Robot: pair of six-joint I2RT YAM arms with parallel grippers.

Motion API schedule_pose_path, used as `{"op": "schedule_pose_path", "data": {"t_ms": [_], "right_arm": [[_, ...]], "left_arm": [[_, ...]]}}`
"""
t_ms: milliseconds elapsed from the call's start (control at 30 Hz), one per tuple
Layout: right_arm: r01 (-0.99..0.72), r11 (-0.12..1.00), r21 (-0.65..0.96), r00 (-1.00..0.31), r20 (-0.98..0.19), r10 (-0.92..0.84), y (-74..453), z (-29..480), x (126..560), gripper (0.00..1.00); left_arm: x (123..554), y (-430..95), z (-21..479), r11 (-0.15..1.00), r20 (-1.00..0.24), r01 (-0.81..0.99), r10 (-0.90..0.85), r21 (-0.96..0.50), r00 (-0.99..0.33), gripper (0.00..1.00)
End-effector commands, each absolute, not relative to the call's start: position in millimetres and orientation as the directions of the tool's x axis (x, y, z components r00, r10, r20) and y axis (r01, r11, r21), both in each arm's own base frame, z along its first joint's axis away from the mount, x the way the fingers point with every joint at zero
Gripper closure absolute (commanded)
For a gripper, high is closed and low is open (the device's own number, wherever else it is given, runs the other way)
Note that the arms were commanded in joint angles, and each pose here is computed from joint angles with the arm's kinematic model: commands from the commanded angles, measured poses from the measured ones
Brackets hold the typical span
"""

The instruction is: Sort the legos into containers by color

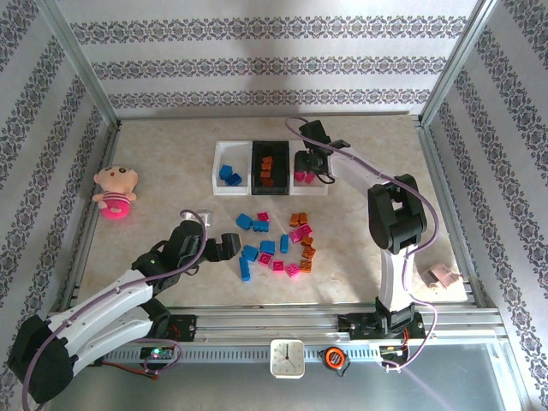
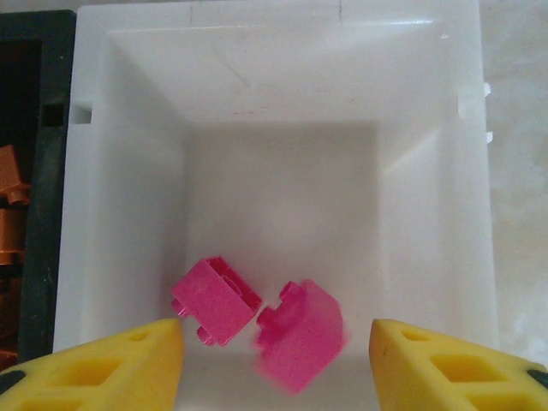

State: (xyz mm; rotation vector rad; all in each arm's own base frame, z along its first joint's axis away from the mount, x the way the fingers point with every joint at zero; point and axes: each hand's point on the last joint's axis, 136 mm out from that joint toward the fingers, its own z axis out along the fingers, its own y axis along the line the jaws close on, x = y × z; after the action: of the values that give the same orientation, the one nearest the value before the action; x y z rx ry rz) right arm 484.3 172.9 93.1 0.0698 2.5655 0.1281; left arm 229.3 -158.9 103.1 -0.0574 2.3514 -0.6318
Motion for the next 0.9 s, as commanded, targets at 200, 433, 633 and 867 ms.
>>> {"op": "schedule_pose_path", "data": {"t_ms": [200, 433, 633, 867], "right_arm": [[-0.034, 0.986, 0.16, -0.815, -0.576, 0.066, 175, 126, 435, 0.38], [-0.038, 0.978, 0.205, -0.824, -0.56, 0.085, 168, 121, 392, 0.38], [-0.052, 0.973, 0.226, -0.816, -0.571, 0.089, 166, 128, 376, 0.38], [-0.066, 0.97, 0.235, -0.804, -0.588, 0.087, 165, 137, 368, 0.38]], "left_arm": [[203, -190, 66, 0.895, -0.498, 0.236, 0.019, -0.377, -0.867, 0.19], [182, -209, 47, 0.892, -0.451, 0.318, 0.151, -0.322, -0.88, 0.2], [176, -218, 30, 0.892, -0.4, 0.347, 0.217, -0.29, -0.891, 0.22], [176, -212, 15, 0.911, -0.363, 0.326, 0.223, -0.252, -0.905, 0.48]]}}
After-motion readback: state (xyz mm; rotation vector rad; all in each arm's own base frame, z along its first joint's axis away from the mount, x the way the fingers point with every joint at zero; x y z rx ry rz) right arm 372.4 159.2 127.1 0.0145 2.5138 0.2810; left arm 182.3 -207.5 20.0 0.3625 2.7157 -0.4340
